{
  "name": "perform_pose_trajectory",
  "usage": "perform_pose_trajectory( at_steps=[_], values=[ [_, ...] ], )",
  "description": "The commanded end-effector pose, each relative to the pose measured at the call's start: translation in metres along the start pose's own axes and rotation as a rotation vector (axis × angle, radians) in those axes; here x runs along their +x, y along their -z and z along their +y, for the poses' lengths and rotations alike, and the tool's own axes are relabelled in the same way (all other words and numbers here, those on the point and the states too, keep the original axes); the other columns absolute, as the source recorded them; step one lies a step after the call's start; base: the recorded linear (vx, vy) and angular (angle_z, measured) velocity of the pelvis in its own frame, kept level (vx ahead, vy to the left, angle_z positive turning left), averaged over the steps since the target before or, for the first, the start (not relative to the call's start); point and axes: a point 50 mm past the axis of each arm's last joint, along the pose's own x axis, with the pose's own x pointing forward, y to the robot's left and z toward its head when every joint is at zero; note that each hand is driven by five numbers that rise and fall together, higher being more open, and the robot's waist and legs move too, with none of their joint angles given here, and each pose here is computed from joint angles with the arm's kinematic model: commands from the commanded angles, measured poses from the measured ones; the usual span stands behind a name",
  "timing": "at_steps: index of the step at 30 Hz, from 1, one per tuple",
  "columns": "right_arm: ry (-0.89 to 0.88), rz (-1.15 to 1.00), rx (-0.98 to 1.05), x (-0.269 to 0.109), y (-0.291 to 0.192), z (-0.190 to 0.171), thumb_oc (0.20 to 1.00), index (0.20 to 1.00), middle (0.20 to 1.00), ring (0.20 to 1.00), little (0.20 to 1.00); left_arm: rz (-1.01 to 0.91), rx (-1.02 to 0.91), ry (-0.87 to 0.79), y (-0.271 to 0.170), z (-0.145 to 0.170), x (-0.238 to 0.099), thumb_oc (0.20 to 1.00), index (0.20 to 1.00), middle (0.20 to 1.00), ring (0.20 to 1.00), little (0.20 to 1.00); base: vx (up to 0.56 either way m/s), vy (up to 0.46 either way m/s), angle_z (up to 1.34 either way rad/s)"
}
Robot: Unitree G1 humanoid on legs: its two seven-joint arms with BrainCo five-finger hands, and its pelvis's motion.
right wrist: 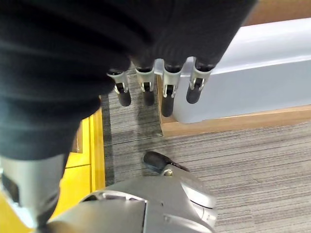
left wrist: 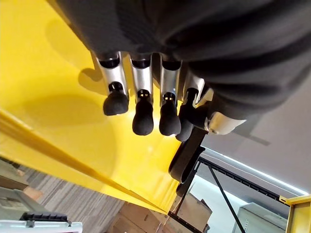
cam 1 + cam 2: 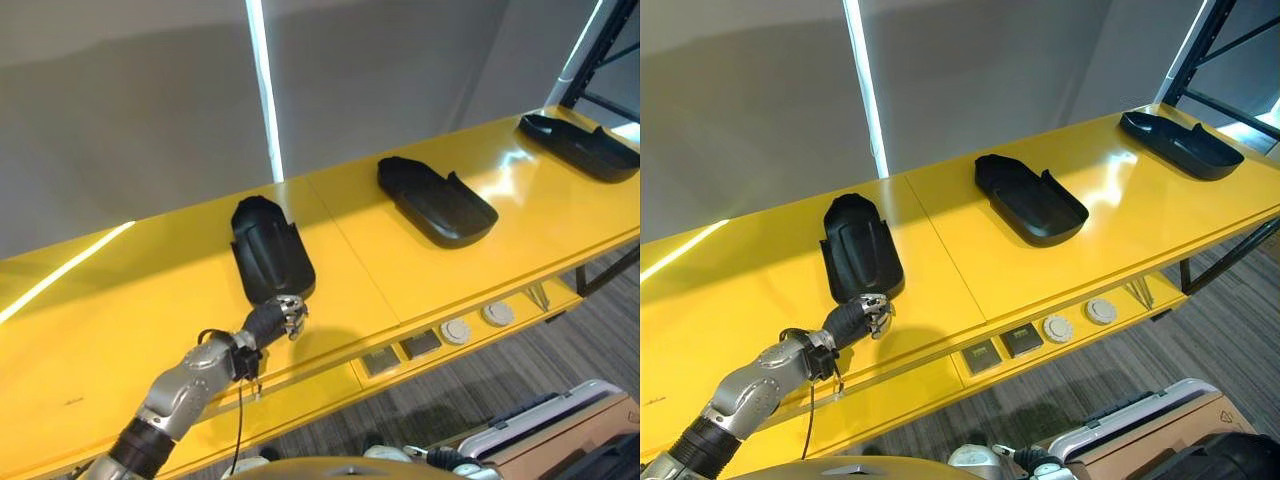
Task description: Move parts from the plastic box to the shelf.
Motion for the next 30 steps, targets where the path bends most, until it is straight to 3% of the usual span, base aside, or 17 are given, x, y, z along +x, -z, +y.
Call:
perform_pose_trajectory(
  at_steps=[1,10,15,17,19,20,21,26,30],
  values=[
    [-0.004,-0.004,-0.036,0.001,-0.009,0.003,1.0,1.0,1.0,1.0,1.0,-0.113,0.054,0.01,-0.027,-0.004,0.013,0.2,0.2,0.2,0.2,0.2,0.0,0.0,0.0],
    [-0.004,-0.003,-0.042,0.0,-0.007,0.004,1.0,1.0,1.0,1.0,1.0,-0.153,0.09,-0.012,-0.036,0.004,0.01,0.2,0.2,0.2,0.2,0.2,0.0,0.0,0.0],
    [0.0,-0.001,-0.043,0.001,-0.007,0.002,1.0,1.0,1.0,1.0,1.0,-0.216,0.177,0.173,-0.052,-0.017,0.006,0.2,0.2,0.2,0.2,0.2,0.0,0.0,0.0],
    [0.005,0.001,-0.045,0.001,-0.006,0.0,1.0,1.0,1.0,1.0,1.0,-0.255,0.254,0.338,-0.064,-0.038,0.0,0.2,0.2,0.2,0.2,0.2,0.0,0.0,0.0],
    [0.008,0.002,-0.046,0.002,-0.006,-0.001,1.0,1.0,1.0,1.0,1.0,-0.273,0.275,0.409,-0.069,-0.048,-0.003,0.404,0.404,0.404,0.404,0.404,0.0,0.0,0.0],
    [0.01,0.003,-0.049,0.002,-0.005,-0.001,1.0,1.0,1.0,1.0,1.0,-0.288,0.294,0.466,-0.073,-0.055,-0.005,0.906,0.906,0.906,0.906,0.906,0.0,0.0,0.0],
    [0.012,0.006,-0.055,0.003,-0.004,-0.001,1.0,1.0,1.0,1.0,1.0,-0.298,0.335,0.542,-0.078,-0.067,-0.007,1.0,1.0,1.0,1.0,1.0,0.0,0.0,0.0],
    [0.018,0.01,-0.068,0.005,-0.007,0.0,1.0,1.0,1.0,1.0,1.0,-0.375,0.443,0.682,-0.098,-0.092,-0.013,1.0,1.0,1.0,1.0,1.0,-0.03,-0.007,0.0],
    [0.079,-0.029,0.015,0.004,-0.012,0.0,1.0,1.0,1.0,1.0,1.0,-0.506,0.344,0.598,-0.117,-0.097,-0.016,1.0,1.0,1.0,1.0,1.0,-0.01,-0.014,-0.02]
  ],
)
